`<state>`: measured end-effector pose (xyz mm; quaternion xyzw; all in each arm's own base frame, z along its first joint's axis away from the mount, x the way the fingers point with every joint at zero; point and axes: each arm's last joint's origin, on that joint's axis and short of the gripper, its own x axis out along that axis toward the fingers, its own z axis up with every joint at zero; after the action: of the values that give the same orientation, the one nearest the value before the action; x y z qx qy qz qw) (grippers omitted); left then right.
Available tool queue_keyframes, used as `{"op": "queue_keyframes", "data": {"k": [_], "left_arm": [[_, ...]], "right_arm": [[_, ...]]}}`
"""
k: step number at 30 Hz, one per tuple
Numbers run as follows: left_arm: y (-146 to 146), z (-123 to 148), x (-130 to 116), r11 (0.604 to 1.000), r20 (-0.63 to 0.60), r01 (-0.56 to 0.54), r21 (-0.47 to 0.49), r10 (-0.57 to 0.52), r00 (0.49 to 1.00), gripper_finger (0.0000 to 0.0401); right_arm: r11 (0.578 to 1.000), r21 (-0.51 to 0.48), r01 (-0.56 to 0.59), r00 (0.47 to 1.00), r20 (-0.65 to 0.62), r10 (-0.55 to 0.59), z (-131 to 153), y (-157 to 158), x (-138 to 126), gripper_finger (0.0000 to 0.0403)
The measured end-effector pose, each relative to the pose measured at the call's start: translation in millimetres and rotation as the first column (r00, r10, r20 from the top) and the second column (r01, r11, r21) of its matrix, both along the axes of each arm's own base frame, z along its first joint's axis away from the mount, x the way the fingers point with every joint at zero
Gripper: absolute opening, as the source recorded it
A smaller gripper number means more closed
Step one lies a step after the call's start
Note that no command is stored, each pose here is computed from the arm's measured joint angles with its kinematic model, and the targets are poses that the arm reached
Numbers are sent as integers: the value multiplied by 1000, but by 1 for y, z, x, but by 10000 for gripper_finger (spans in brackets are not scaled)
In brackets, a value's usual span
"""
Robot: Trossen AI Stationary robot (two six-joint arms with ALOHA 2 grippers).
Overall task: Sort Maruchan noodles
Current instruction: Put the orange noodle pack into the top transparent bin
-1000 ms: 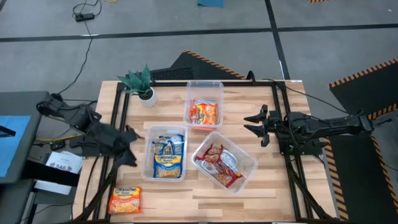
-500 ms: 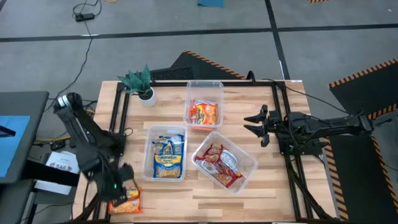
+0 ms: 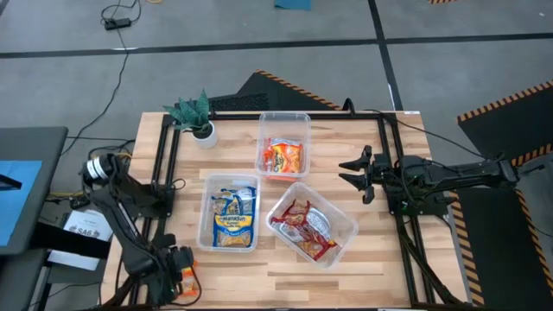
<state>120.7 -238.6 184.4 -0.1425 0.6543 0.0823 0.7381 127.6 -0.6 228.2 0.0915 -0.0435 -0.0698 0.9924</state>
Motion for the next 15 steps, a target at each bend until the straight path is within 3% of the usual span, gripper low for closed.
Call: {"op": "queue_keyframes", "data": {"k": [4, 15], "left_arm": [[-4, -13, 2, 998, -21, 31, 50, -30, 999, 180], [-12, -31, 5, 993, -56, 96, 62, -93, 994, 173]], "right_arm": [[1000, 0, 0, 1000, 0, 0, 0, 0, 0, 182], [1000, 0, 0, 1000, -4, 0, 0, 0, 0, 182]]}}
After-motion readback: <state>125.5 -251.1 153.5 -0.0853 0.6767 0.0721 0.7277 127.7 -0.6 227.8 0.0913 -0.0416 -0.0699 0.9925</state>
